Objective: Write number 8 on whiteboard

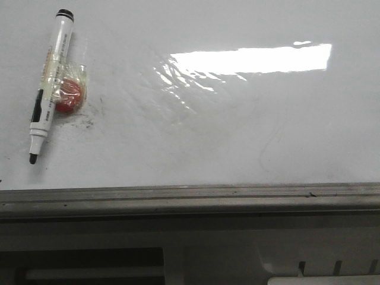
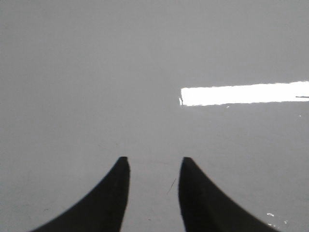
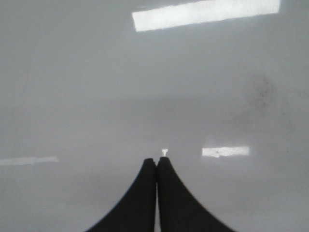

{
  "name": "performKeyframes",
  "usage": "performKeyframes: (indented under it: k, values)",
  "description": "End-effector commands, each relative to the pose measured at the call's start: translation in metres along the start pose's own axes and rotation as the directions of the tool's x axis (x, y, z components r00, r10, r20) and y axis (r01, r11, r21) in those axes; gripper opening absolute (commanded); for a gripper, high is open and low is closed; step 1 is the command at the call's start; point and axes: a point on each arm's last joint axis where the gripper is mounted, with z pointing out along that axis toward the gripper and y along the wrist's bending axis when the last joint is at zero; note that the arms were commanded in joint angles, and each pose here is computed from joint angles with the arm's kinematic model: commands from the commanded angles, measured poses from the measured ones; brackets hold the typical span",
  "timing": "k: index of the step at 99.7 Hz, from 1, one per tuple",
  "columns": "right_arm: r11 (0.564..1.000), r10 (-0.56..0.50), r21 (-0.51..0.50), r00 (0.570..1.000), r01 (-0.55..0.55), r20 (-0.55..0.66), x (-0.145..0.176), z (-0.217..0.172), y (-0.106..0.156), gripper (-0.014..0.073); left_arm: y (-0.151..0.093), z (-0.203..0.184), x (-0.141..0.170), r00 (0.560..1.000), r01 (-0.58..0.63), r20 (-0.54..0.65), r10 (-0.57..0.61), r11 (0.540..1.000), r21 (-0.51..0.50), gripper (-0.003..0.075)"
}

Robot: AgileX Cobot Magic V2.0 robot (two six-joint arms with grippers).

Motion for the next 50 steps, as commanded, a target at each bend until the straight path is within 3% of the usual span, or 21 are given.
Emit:
performKeyframes:
  k: [1,11,25,50]
  values:
    - [1.000,0.002,-0.014,0.996,-0.001,0.090,-0.018,0.000,0.002,-0.0063,-0.002,0.001,-0.018,0.992,0.050,0.117,-0.052,0.999,0.022,0.0414]
    - [1.000,0.002,-0.010,0.998,-0.001,0.067,-0.016,0.000,0.002,-0.0063,-0.002,0.003,-0.017,0.984,0.075,0.162,-0.080,0.997,0.034,0.0405]
    - [1.000,0.000,0.006,0.999,0.001,-0.032,-0.007,0.000,0.000,-0.0063,-0.005,0.015,-0.013,0.992,0.081,0.087,-0.088,0.993,0.082,0.0403]
    - [1.000,0.000,0.013,0.997,0.001,-0.078,-0.002,0.000,0.000,-0.0063,-0.033,0.044,-0.005,0.994,0.106,-0.024,-0.104,0.933,0.344,0.0402]
